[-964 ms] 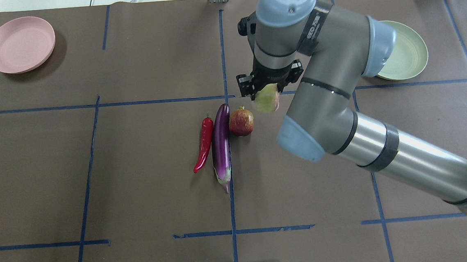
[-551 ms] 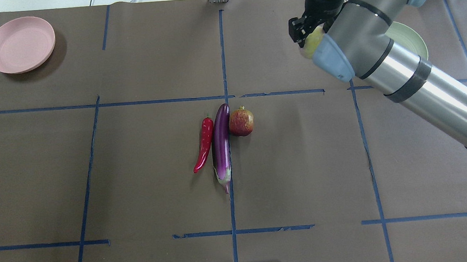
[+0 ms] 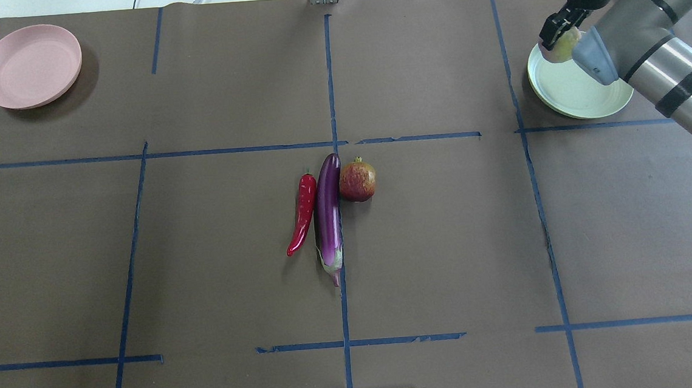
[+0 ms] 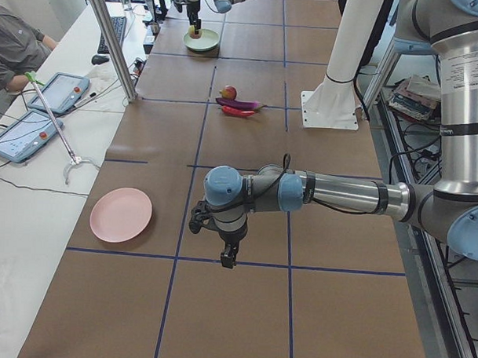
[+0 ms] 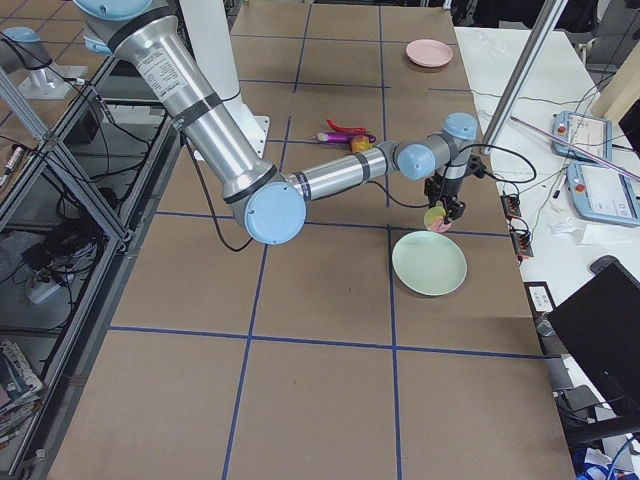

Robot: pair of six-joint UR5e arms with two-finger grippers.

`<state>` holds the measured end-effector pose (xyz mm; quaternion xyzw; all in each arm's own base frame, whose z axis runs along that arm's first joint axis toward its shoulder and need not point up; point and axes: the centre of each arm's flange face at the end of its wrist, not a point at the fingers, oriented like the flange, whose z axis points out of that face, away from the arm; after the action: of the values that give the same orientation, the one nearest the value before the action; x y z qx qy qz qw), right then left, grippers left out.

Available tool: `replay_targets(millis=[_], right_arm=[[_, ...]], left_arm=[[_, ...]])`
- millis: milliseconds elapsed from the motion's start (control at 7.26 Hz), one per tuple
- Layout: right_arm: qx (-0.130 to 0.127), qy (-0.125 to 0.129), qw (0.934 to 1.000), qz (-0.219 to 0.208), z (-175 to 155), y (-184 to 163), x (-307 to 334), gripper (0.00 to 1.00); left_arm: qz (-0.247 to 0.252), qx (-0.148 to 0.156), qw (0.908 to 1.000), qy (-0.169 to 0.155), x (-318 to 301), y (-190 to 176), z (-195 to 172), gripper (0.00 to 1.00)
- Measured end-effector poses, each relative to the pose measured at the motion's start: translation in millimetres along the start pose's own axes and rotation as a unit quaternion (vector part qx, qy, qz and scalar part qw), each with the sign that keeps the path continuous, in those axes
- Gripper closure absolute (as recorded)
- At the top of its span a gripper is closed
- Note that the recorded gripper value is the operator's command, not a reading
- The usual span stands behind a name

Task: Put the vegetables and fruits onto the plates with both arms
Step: 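Lift the peach with the right gripper and carry it to the green plate, then lower the peach onto the green plate and open the right gripper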

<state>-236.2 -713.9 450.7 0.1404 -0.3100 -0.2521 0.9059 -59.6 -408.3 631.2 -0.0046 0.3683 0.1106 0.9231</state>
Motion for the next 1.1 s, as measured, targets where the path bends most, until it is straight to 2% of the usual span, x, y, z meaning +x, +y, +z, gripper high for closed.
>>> replay_targets(millis=[138,276,413,551,827,1102], right_arm=[[-0.013,0.001,0.9999,-0.007,19,26,24,0.85],[-0.028,0.001,0.9996,-0.006,37,48,35,0.77],[-0.039,0.0,0.9992,-0.005,51,62,38,0.35],[-0.046,-0.001,0.9989,-0.003,59,71,38,0.02],[-0.051,-0.001,0.9987,0.001,65,76,37,0.0],[-0.047,0.0,0.9981,0.039,55,80,52,0.0]], left_arm=[[0.001,0.001,1.0,0.0,1,0,-1,0.0],[0.002,0.001,1.0,0.0,1,0,-1,0.0],[0.002,0.001,1.0,0.0,2,-1,-1,0.0],[0.002,0.001,1.0,0.0,2,-1,-1,0.0],[0.002,0.002,1.0,-0.001,2,-1,-2,0.0],[0.004,0.004,1.0,-0.001,3,-2,-4,0.0]])
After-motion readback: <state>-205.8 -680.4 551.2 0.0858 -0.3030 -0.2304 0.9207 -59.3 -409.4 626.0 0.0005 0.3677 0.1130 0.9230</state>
